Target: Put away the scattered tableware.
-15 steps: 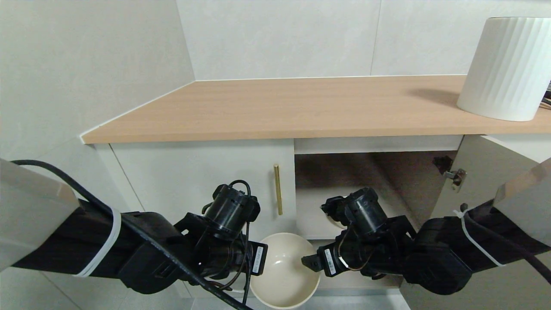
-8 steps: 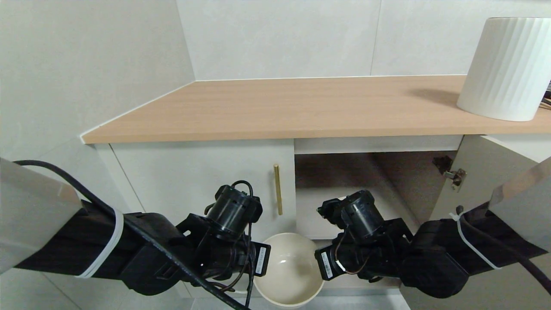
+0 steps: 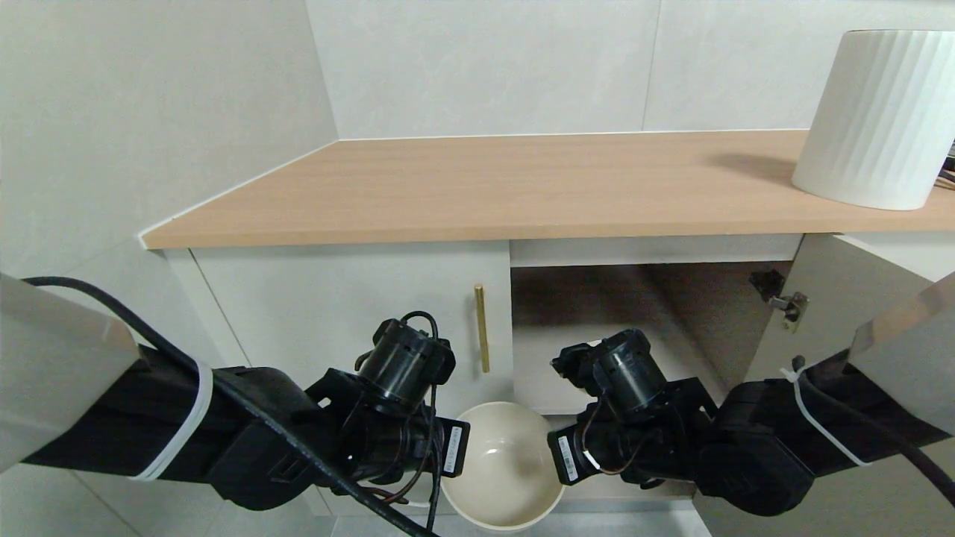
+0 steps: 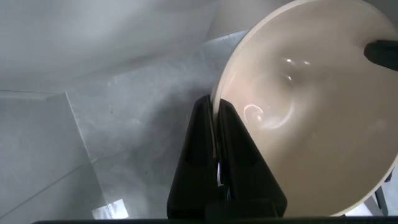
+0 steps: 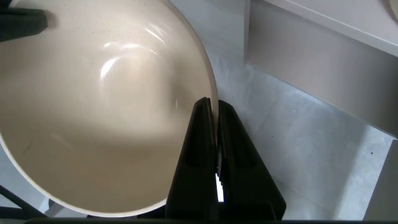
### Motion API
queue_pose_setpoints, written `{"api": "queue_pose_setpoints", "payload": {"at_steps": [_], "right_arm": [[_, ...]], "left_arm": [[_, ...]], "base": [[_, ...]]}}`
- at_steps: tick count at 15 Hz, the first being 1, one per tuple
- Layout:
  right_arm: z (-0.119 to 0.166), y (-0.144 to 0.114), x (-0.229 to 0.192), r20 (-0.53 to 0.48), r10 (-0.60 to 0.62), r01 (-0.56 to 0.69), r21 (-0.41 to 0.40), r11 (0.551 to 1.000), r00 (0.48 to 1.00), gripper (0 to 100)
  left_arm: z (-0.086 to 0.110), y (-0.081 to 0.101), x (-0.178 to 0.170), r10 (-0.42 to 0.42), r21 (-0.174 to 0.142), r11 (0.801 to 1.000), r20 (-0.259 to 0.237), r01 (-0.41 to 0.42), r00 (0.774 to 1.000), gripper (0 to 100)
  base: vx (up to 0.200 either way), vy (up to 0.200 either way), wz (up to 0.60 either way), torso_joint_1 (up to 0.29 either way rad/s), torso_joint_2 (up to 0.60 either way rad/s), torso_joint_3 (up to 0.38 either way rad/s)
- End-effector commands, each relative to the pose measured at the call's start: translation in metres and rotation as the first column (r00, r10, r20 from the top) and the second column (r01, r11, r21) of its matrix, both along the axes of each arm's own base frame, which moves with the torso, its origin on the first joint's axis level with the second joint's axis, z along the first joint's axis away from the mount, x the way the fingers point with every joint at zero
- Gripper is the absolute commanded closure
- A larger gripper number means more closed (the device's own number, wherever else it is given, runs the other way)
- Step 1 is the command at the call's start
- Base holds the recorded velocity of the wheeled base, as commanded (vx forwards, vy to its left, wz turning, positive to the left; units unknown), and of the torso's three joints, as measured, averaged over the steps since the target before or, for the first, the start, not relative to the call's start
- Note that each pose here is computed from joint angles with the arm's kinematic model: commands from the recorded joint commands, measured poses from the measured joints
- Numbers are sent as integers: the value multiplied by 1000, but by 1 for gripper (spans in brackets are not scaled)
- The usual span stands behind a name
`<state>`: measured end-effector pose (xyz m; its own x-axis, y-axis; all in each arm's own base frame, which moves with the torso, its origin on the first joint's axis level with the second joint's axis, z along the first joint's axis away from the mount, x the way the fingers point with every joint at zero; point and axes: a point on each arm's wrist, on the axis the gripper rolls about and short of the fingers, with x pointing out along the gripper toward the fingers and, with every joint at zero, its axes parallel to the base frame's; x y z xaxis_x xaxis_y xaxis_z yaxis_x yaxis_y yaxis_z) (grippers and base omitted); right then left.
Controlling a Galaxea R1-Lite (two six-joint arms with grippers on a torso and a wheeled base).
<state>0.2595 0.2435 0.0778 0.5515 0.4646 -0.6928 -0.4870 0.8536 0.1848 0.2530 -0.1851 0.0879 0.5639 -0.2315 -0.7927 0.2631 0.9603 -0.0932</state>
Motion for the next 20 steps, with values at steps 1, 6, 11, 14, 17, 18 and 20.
{"api": "queue_pose_setpoints", "payload": {"at_steps": [1, 6, 11, 14, 17, 18, 20], "right_arm": [[1, 0, 0, 2, 0, 0, 1, 1000, 1000, 100], [1, 0, 0, 4, 2, -2, -1, 1000, 1000, 100], [-1, 0, 1, 6, -8, 8, -15, 1000, 1000, 100], [-2, -1, 1, 12, -22, 22, -25, 999, 1000, 100], [18, -16, 6, 72, -100, 102, -15, 995, 992, 100], [23, -19, 5, 80, -106, 107, -8, 994, 991, 100], [25, -31, 7, 75, -158, 158, -6, 987, 985, 100]], "left_arm": [[1, 0, 0, 2, -1, 1000, 5, -2, 1000, 100], [1, 0, 0, 2, -2, 1000, 7, -2, 1000, 0], [3, -1, 2, 4, -16, 1000, 26, -3, 1000, 0], [7, 1, 1, 6, -23, 1000, 36, -6, 999, 0], [21, 4, -2, 13, -51, 999, 71, -9, 997, 0], [23, 5, -2, 13, -55, 998, 77, -9, 997, 0], [33, 10, -4, 24, -74, 997, 103, -17, 994, 0]], "base": [[0, 0, 0, 0, 0, 0], [0, 0, 0, 0, 0, 0], [0, 0, 0, 0, 0, 0], [0, 0, 0, 0, 0, 0], [0, 0, 0, 0, 0, 0], [0, 0, 0, 0, 0, 0], [0, 0, 0, 0, 0, 0]]}}
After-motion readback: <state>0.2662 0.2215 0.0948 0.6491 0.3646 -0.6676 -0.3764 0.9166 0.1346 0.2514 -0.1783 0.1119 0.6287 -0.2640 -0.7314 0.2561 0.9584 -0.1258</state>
